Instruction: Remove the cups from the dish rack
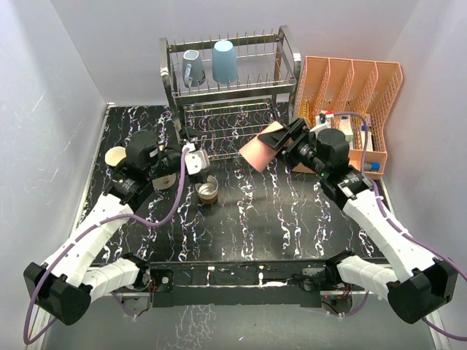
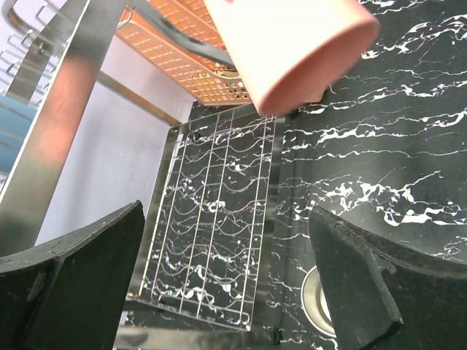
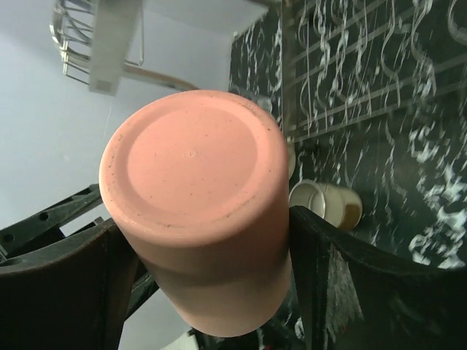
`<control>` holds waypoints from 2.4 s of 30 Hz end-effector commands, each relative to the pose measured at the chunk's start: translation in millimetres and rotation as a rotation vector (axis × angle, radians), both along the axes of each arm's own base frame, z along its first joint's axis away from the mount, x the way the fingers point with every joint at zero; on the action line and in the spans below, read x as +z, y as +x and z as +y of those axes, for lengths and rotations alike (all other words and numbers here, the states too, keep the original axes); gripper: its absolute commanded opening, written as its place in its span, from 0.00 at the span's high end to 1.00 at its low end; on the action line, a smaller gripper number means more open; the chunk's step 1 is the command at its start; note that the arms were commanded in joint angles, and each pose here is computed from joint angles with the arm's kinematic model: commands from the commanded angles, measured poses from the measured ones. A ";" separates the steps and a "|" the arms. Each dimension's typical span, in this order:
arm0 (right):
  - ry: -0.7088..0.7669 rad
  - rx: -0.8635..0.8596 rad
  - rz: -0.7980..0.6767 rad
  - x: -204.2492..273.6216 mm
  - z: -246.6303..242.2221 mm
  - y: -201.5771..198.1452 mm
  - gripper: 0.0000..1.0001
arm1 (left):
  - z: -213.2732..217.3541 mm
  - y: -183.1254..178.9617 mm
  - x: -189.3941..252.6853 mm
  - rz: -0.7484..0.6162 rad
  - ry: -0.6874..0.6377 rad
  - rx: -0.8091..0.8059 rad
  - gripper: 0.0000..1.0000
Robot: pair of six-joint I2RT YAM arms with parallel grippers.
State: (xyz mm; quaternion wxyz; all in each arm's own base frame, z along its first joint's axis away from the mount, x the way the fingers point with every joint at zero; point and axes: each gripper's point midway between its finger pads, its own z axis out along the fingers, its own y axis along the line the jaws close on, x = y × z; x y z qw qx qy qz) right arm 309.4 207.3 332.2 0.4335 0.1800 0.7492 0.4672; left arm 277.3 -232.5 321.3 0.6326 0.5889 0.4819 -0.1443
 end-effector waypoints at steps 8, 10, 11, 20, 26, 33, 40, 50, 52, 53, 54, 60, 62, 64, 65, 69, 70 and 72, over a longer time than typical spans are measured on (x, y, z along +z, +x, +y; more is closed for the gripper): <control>0.495 0.133 0.116 17.0 33.7 -17.8 0.71 | -43.3 -40.9 17.9 -0.185 0.001 -0.206 0.16; 0.553 0.156 0.129 20.3 38.9 -16.6 0.70 | -48.7 -42.2 11.4 -0.192 0.034 -0.218 0.17; 0.564 0.166 0.143 19.4 42.2 -17.0 0.71 | -50.4 -41.4 9.7 -0.198 0.045 -0.217 0.18; 0.599 0.207 0.190 9.8 54.8 -27.9 0.70 | -52.0 -28.6 14.9 -0.258 0.053 -0.170 0.26; 0.587 0.198 0.215 -3.2 51.9 -37.2 0.70 | -48.4 -28.8 12.0 -0.290 0.066 -0.161 0.29; 0.612 0.224 0.233 -2.2 60.5 -47.2 0.70 | -49.6 -29.2 6.2 -0.284 0.080 -0.172 0.39; 0.621 0.243 0.238 0.8 74.7 -49.8 0.70 | -51.4 -23.3 8.3 -0.255 0.061 -0.146 0.70; 0.519 0.174 0.262 -49.5 69.1 -43.6 0.02 | -50.5 -10.2 -10.6 -0.109 0.112 -0.083 1.00; 0.455 0.130 0.289 -73.3 59.1 -39.6 0.02 | -50.1 -4.0 -22.8 -0.025 0.171 -0.063 1.00; 0.419 0.106 0.310 -88.0 52.4 -38.3 0.02 | -48.8 -0.1 -28.1 0.011 0.202 -0.047 1.00; 0.380 0.078 0.328 -103.0 44.4 -37.0 0.02 | -47.9 2.9 -33.3 0.043 0.228 -0.030 1.00; 0.149 -0.111 0.459 -199.4 -20.1 -45.7 0.02 | -41.7 19.8 -60.9 0.168 0.366 0.045 1.00; 0.092 -0.155 0.462 -210.1 -37.6 -48.8 0.02 | -40.4 23.7 -77.1 0.211 0.417 0.058 1.00; 0.038 -0.197 0.447 -210.6 -52.0 -50.1 0.02 | -39.8 24.7 -90.8 0.250 0.474 0.058 1.00; 0.012 -0.216 0.431 -207.2 -58.4 -49.6 0.02 | -40.7 25.9 -96.3 0.271 0.502 0.057 1.00; -0.081 -0.288 0.370 -183.8 -80.8 -44.5 0.02 | -44.8 28.1 -122.7 0.367 0.650 0.051 1.00; -0.105 -0.306 0.356 -177.0 -86.3 -42.8 0.02 | -46.0 30.3 -127.7 0.387 0.680 0.056 1.00; -0.157 -0.338 0.337 -166.3 -96.4 -41.8 0.02 | -48.2 33.7 -136.0 0.416 0.740 0.058 1.00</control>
